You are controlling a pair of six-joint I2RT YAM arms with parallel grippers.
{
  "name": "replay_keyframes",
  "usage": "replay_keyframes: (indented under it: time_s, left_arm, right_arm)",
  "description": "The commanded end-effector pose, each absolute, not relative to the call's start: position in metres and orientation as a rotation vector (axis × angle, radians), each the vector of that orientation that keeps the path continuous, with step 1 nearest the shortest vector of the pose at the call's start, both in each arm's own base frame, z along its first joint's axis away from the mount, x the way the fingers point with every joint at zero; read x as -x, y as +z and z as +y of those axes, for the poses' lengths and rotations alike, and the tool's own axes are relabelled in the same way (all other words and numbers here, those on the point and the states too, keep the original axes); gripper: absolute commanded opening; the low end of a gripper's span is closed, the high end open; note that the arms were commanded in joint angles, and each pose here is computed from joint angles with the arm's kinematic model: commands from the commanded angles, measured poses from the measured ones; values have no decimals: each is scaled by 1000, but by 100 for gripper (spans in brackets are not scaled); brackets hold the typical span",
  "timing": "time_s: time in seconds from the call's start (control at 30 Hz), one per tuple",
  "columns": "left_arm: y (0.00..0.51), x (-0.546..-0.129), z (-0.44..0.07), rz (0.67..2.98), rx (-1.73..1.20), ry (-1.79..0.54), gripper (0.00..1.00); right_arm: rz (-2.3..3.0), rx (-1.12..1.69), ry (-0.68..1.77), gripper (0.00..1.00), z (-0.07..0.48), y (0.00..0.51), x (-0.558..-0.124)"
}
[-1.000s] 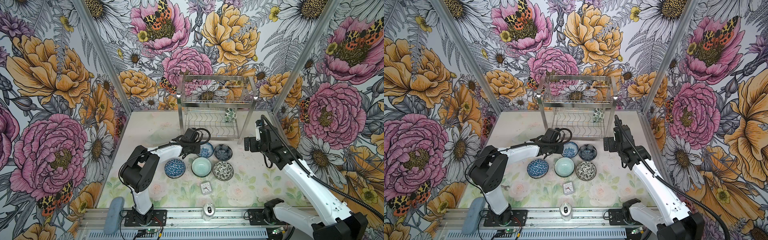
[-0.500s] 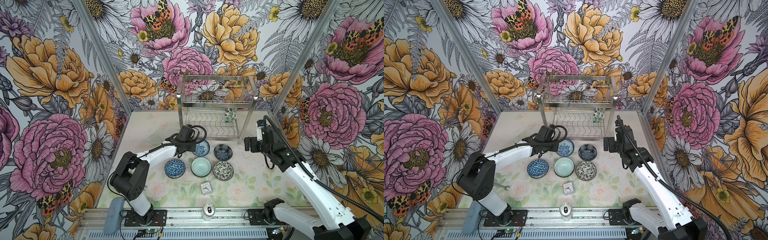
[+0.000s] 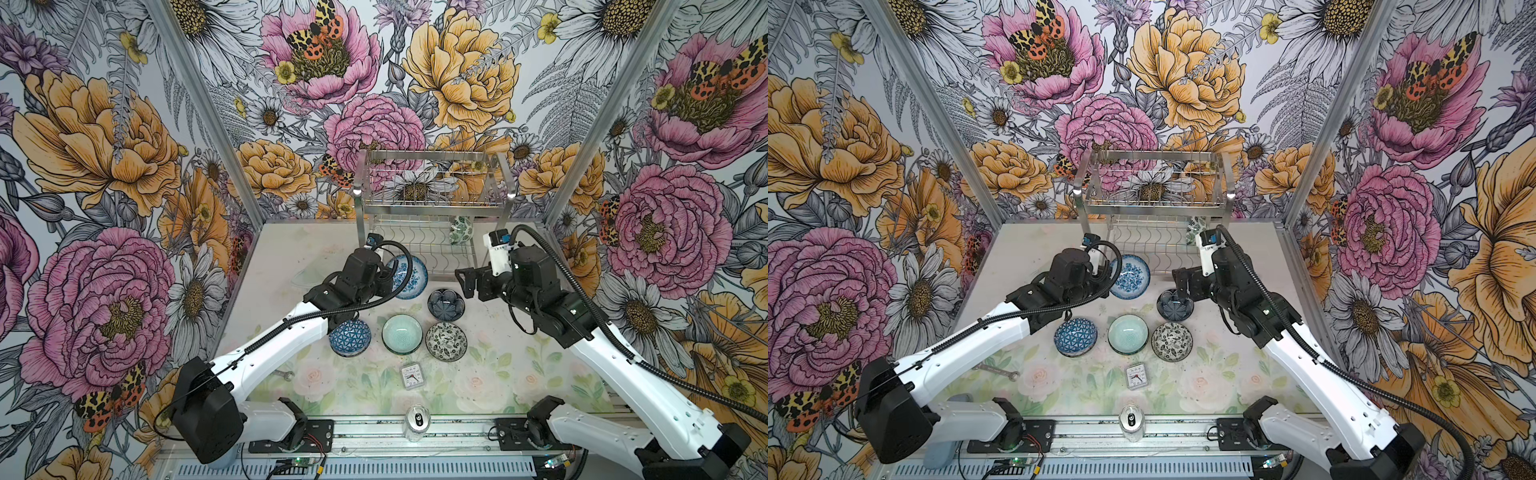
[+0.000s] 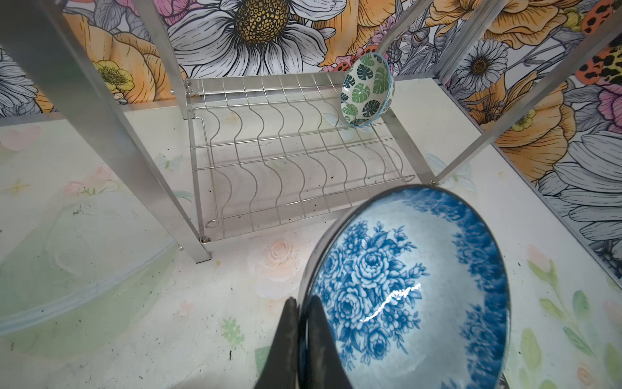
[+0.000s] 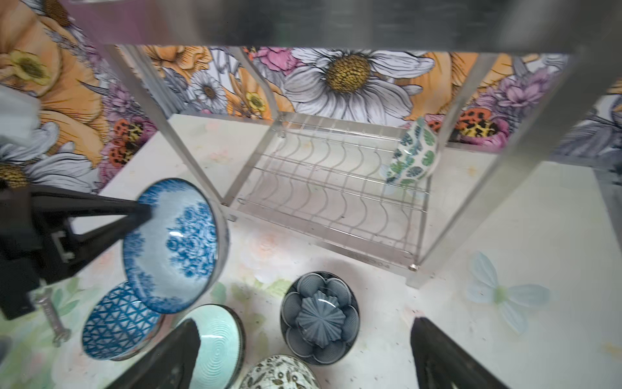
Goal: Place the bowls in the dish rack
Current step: 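Grasp the blue floral bowl with the right gripper while the left gripper holds it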
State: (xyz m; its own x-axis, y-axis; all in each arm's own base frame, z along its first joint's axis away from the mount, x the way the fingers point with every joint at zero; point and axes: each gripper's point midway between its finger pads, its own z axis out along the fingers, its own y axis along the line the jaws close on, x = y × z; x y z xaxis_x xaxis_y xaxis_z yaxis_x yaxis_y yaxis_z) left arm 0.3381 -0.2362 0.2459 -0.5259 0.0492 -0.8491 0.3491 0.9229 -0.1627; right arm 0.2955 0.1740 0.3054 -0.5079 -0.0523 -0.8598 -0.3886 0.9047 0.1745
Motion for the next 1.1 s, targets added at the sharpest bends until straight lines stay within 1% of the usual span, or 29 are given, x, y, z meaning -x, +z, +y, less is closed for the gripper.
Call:
replay_keyframes:
  time_s: [0.0,0.1,0.17,0.27,0.5,0.63,0.9,1.07]
  left_arm:
    - [283,-343,-246,1971,-260,-428,0]
    - [288,-340,-255,1947,-273,-453,0]
    - [292,-338,-260,1934,-283,-468,0]
    - [295,-335,-265,1924,-293,-483,0]
    - [300,-333,-267,1907,-297,-491,0]
    - [303,-332,-264,1895,-295,-485,0]
    - [308,-331,-261,1876,-293,-473,0]
    - [310,-330,-257,1867,-282,-467,0]
  right_arm:
    - [2017,315,553,100,205,319,-304]
    - [2027,298,584,98,222,308,-313]
    - [2044,280,583,95,230,298,-320]
    - [2062,243,584,87,237,286,-331]
    - [2101,204,619,61,250,266,-341]
    - [2121,202,627,51,253,258,-339]
    - [2174,211,648,48,260,238,-331]
    - [2194,215,644,42,263,230,-327]
